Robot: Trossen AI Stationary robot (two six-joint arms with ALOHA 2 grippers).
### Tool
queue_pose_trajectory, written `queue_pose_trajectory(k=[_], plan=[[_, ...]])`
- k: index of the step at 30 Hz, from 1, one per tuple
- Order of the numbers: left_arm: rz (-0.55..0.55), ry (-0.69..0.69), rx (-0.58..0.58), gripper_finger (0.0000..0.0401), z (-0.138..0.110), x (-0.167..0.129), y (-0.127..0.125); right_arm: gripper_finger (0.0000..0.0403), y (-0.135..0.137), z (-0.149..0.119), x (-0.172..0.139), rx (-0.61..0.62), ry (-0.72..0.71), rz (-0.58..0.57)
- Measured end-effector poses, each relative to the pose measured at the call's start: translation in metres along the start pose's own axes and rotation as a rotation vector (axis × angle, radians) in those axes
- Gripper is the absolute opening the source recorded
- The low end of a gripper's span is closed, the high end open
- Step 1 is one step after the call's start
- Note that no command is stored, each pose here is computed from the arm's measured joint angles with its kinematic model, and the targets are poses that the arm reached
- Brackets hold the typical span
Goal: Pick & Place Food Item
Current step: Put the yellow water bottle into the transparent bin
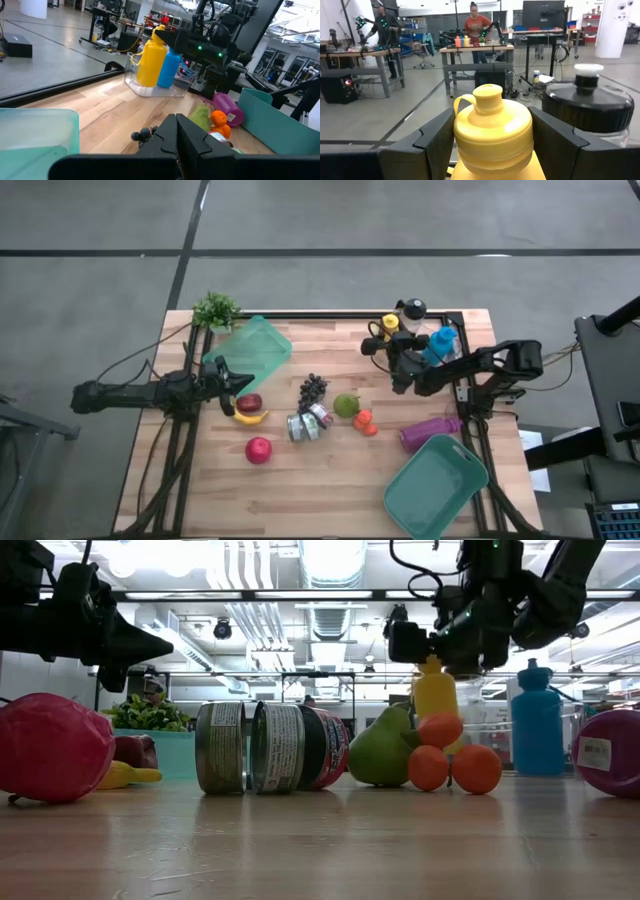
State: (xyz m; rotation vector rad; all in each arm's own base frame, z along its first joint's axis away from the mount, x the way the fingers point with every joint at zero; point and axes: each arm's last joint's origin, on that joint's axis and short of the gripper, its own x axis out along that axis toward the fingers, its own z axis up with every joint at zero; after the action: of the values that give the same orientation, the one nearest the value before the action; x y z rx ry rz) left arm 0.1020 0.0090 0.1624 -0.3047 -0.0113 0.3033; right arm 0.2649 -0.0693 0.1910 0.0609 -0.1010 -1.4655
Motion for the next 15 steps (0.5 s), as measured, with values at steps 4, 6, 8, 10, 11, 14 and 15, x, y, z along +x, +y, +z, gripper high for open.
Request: queue_pose_trajectory(k=[4,6,8,10,11,14,15], plan=[[0.0,0.0,0.0,0.0001,0.0,0.0,0.0,0.0226,-0.004,-0.009,-0.001,0.028,0.01,0.004],[0.0,0.0,0.0,0.0001,0.0,0.0,0.0,0.0226,-0.007,-0.013,-0.002,0.038,0.015,0.009],[0.0,0.0,0.0,0.0001,0.0,0.0,0.0,0.0226,-0.009,-0.017,-0.003,0.043,0.02,0.014],[0.0,0.0,0.0,0.0001,0.0,0.0,0.0,0.0226,-0.01,-0.018,-0.003,0.048,0.023,0.026],[0.0,0.0,0.0,0.0001,0.0,0.0,0.0,0.0226,-0.01,-0.019,-0.003,0.047,0.024,0.03],[0.0,0.0,0.0,0.0001,0.0,0.0,0.0,0.0226,-0.011,-0.019,-0.003,0.044,0.025,0.034],[0.0,-0.001,0.0,0.0001,0.0,0.0,0.0,0.0226,-0.011,-0.019,-0.003,0.044,0.025,0.034]])
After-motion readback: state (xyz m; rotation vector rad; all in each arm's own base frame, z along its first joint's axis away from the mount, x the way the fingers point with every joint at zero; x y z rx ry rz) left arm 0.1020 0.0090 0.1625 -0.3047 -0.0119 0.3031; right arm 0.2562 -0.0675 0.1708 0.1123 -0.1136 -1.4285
